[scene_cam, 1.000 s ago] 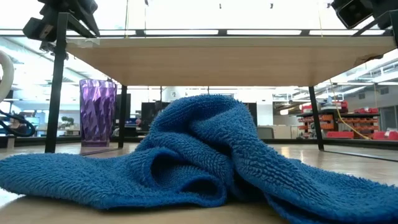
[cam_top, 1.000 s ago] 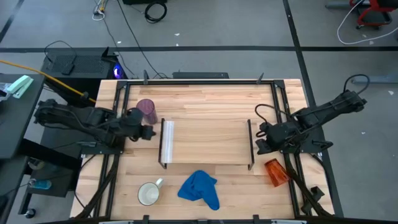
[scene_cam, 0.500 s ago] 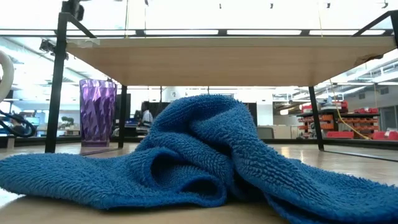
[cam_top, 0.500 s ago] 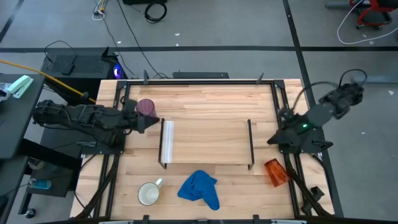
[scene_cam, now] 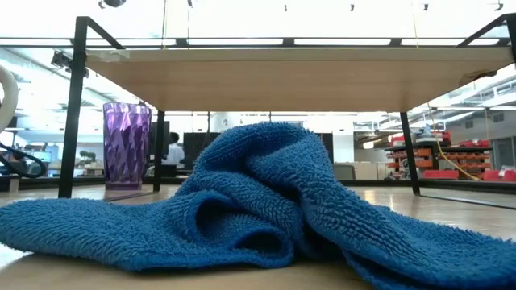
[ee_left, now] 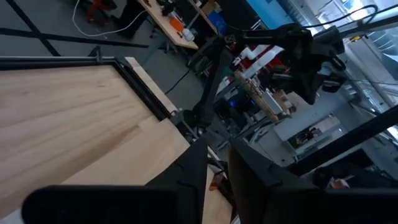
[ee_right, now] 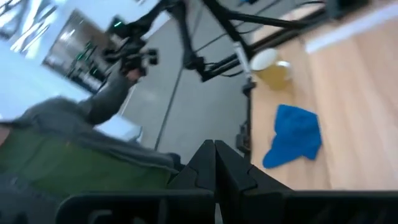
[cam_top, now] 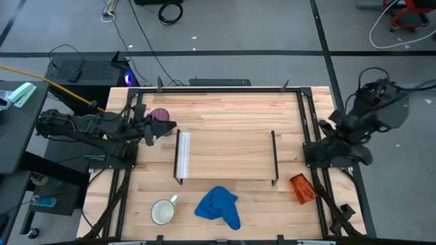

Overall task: Stack small to large cups/mugs on shelf
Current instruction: Put the orange cup on the shelf

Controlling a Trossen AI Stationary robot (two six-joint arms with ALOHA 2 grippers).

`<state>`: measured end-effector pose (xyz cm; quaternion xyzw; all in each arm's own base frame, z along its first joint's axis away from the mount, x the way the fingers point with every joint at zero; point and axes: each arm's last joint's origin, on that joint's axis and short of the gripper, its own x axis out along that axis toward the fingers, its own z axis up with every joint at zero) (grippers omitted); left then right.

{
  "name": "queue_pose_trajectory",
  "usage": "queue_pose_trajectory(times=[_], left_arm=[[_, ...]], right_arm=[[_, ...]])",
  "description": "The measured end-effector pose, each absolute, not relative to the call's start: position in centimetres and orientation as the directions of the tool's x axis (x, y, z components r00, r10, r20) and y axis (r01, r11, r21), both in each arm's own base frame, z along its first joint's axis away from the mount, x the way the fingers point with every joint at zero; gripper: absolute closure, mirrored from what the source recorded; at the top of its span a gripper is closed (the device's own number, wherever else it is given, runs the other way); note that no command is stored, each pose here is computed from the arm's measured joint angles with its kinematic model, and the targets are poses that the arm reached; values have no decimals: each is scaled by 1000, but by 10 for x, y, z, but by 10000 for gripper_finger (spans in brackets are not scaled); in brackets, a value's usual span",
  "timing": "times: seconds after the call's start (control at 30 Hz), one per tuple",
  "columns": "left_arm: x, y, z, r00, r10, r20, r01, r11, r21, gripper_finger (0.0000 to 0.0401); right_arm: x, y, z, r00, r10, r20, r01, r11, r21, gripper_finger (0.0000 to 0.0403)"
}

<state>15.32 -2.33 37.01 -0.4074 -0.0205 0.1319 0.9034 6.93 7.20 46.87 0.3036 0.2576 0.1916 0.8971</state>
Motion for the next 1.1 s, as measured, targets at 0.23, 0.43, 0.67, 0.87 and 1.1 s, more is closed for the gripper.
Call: queue_pose_trajectory(times=[0.23,0.43,0.67,0.87,1.1], left_arm=[[153,-23,373,966,255,-40,-197,628,-753,331],[153,-23,374,966,256,-31,-190,624,-758,333],[153,-23,374,963,269,-32,-199,623,-757,329],[153,-23,374,962,270,-32,-206,649,-733,334],[154,-23,374,967,254,-34,-210,707,-676,329]], right_arm=[[65,91,457,650,578,-493,-142,730,669,399],[58,125,421,377,441,-815,124,848,516,399],[45,180,375,254,172,-952,232,944,233,399],[32,218,324,142,-33,-989,426,904,31,399],[35,242,294,127,-185,-975,595,801,-74,399]])
